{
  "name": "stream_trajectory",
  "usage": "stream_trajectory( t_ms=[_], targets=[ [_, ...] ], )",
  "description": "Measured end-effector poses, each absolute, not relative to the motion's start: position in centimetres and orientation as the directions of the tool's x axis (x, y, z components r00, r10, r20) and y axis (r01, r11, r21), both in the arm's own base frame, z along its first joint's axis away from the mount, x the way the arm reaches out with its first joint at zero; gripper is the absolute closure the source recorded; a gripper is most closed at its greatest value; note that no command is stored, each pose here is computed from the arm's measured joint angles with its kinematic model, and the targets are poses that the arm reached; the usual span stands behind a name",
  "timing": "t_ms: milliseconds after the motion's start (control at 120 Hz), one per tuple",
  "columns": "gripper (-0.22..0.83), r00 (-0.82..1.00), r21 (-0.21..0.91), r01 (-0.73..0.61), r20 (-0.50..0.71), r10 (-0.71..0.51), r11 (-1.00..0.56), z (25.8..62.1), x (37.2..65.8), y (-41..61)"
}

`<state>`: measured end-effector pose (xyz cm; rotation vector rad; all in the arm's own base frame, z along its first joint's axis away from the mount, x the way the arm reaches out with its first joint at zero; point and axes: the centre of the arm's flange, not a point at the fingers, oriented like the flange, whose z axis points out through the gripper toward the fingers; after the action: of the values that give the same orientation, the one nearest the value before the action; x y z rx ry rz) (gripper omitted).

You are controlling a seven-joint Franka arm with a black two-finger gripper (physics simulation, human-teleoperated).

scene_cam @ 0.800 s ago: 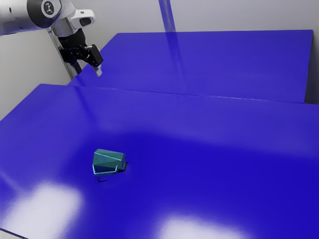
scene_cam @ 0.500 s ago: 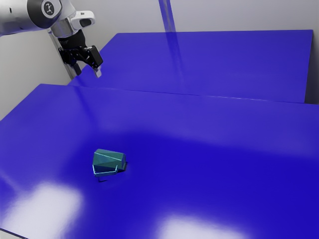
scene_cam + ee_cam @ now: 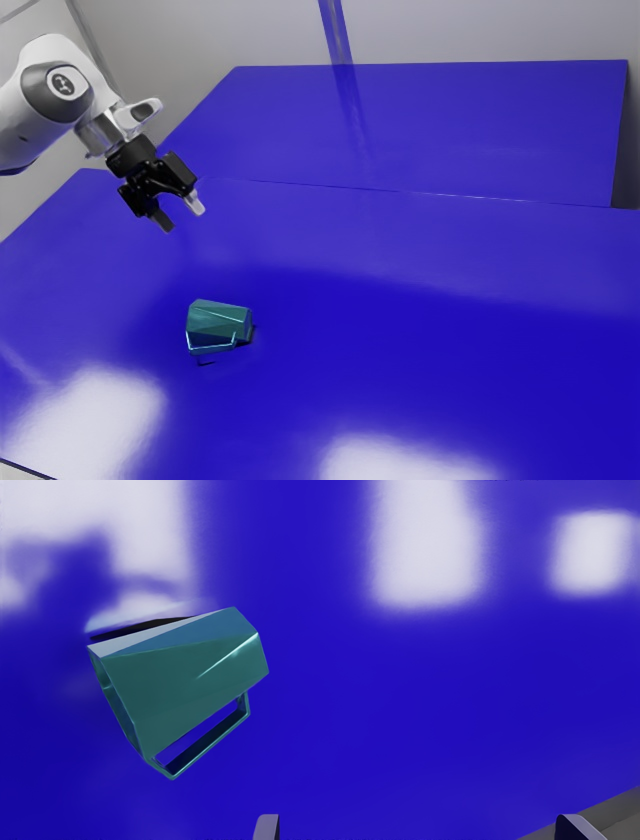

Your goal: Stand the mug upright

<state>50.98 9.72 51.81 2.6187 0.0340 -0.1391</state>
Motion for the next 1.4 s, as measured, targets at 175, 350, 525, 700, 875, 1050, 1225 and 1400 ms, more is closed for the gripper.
stream_trajectory(
  t_ms=[175, 350, 525, 700, 875, 1050, 1225, 1400],
  targets=[
    [0.00, 0.977, 0.545, 0.210, -0.091, 0.191, -0.812, 47.4, 47.3, 19.6],
    [0.00, 0.972, 0.583, 0.219, -0.060, 0.227, -0.783, 43.8, 46.5, 19.8],
    [0.00, 0.956, 0.632, 0.256, -0.051, 0.289, -0.732, 39.4, 45.6, 19.6],
    [0.00, 0.929, 0.676, 0.302, -0.052, 0.366, -0.672, 35.5, 45.1, 20.0],
    [0.00, 0.919, 0.690, 0.327, -0.073, 0.387, -0.646, 32.2, 44.4, 19.7],
    [0.00, 0.918, 0.719, 0.324, -0.081, 0.388, -0.615, 30.7, 43.9, 18.4],
    [0.00, 0.922, 0.752, 0.308, -0.086, 0.377, -0.582, 29.5, 44.6, 16.2],
    [0.04, 0.940, 0.777, 0.261, -0.070, 0.334, -0.573, 29.2, 45.8, 13.5]
  ],
)
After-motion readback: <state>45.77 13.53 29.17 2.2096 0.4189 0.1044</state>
